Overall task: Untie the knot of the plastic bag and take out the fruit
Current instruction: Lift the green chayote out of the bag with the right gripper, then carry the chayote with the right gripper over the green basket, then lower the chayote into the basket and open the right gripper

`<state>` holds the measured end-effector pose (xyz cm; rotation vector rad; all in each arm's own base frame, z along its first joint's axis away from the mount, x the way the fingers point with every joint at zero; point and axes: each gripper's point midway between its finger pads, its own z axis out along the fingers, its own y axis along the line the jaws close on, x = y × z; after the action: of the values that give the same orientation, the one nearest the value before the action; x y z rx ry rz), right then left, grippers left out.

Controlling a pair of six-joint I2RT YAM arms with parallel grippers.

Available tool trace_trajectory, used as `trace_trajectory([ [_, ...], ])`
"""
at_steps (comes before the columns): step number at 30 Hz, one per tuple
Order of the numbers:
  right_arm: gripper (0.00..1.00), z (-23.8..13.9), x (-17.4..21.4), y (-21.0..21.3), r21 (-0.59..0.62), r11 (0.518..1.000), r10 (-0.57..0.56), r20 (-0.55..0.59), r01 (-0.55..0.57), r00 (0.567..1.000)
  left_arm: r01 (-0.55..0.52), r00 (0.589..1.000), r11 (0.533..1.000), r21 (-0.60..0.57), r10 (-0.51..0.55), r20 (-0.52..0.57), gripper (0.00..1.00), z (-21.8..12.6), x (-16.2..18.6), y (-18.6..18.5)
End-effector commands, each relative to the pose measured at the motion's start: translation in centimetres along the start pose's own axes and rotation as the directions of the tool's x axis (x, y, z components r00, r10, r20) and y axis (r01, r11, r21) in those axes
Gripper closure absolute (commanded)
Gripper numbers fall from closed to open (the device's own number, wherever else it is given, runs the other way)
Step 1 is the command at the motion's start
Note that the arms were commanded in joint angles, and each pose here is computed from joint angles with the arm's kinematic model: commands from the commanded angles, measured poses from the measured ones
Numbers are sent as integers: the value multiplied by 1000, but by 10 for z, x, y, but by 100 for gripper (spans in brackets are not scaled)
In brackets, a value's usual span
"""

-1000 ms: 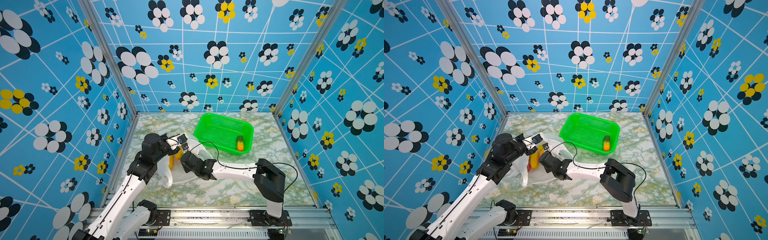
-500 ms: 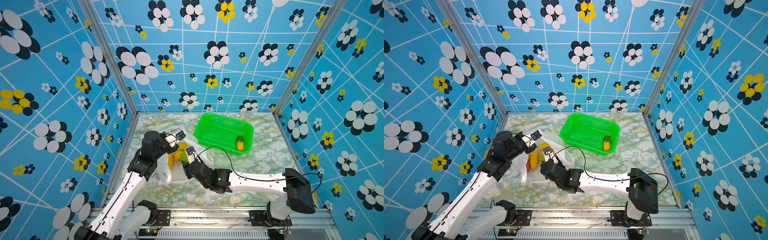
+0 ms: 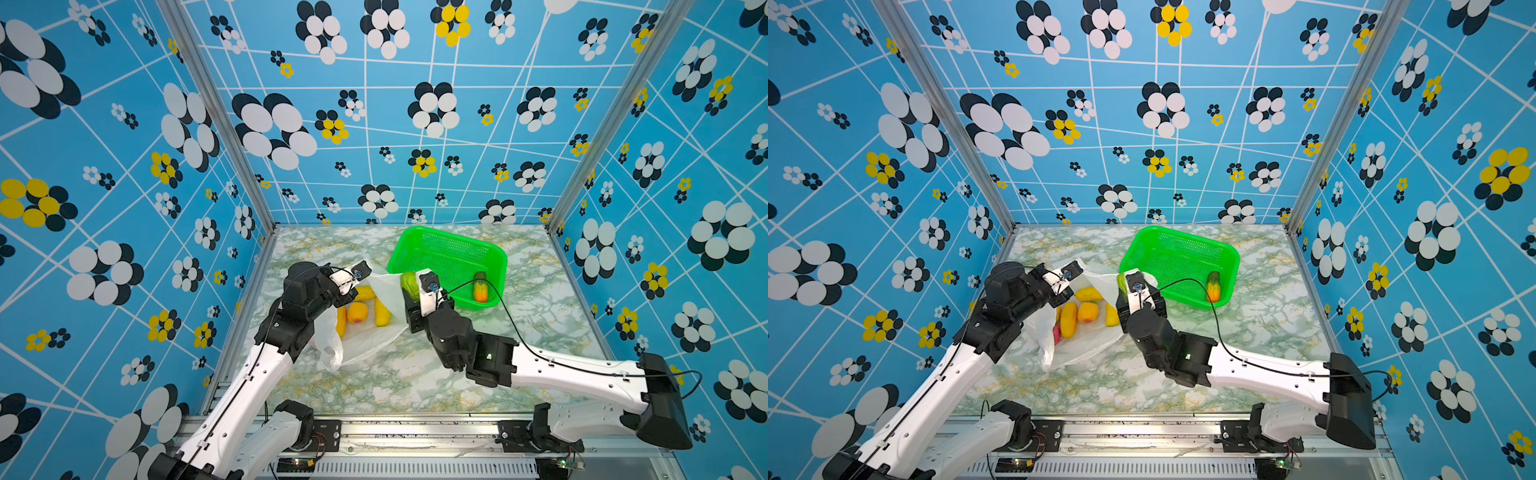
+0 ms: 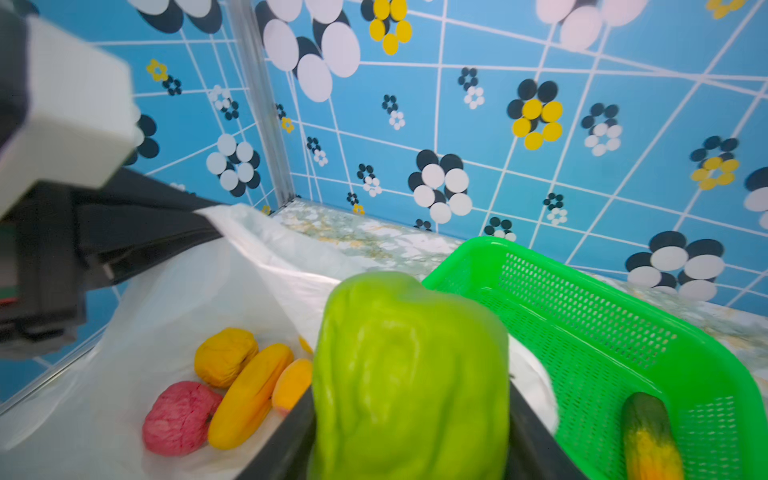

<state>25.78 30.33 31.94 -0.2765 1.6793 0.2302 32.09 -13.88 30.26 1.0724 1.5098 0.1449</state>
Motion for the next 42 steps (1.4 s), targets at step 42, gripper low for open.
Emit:
trace_trajectory([
  [42,72,130,223,-204,548,814,539,-586,-194,605,-17,999,1000,-10,17,41,100,-9,-14,2],
])
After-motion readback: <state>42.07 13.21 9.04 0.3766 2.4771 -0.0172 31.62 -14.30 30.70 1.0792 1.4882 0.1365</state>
